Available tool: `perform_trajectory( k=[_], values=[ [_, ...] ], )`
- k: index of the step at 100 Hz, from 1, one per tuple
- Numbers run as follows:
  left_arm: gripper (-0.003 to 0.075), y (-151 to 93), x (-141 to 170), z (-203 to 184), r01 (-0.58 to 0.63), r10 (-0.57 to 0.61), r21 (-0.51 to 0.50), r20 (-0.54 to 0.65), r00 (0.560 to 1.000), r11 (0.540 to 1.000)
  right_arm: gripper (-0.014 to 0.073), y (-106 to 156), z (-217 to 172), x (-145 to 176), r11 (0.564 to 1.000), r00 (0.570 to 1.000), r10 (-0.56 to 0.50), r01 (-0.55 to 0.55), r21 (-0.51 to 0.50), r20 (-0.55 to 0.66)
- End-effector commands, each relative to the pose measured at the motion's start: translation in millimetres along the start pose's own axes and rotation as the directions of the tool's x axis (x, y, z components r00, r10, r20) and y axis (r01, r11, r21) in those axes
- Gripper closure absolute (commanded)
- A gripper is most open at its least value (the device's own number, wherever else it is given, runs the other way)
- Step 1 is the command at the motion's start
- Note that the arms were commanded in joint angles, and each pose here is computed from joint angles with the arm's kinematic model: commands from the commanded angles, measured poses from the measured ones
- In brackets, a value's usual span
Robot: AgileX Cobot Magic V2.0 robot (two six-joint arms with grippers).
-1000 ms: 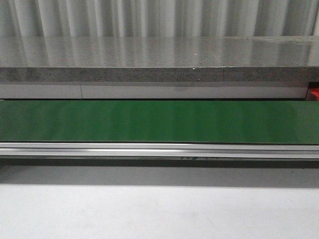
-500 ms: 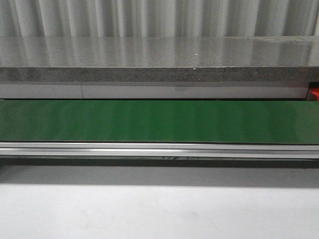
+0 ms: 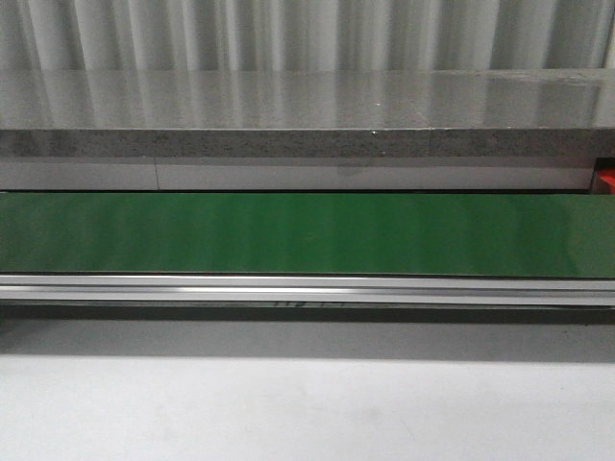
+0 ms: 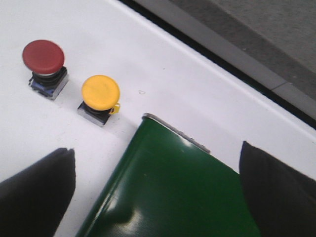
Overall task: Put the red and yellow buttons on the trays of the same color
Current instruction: 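Move the left gripper over a yellow button on the table and grasp it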
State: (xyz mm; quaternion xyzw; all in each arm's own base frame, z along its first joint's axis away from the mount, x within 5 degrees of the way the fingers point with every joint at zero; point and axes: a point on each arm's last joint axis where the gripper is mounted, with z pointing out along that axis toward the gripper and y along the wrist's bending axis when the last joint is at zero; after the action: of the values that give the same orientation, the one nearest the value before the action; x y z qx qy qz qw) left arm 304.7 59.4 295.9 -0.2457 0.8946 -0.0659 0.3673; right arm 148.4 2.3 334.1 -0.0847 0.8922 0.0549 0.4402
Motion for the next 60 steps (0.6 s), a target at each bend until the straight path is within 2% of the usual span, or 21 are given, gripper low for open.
perform_trajectory(
  k=[1,26,60],
  values=[
    [0.0081,7.7,-17.7,4.2,0.084,-0.085,0.011,0.058,0.995,0.996,0.0663,0.5,-7.0,-11.3,1.000,0.996,0.006,-0.007,0.010,0.086],
    [0.0081,35.2,-19.9,51.9,0.147,-0.148,-0.067,-0.022,0.989,0.987,0.0663,0.5,-7.0,-11.3,1.000,0.996,0.006,-0.007,0.010,0.086],
    [0.0081,31.9,-47.5,90.5,0.149,-0.154,-0.070,-0.081,0.985,0.986,0.0663,0.5,-7.0,-11.3,1.000,0.996,0.006,-0.007,0.010,0.086]
  ],
)
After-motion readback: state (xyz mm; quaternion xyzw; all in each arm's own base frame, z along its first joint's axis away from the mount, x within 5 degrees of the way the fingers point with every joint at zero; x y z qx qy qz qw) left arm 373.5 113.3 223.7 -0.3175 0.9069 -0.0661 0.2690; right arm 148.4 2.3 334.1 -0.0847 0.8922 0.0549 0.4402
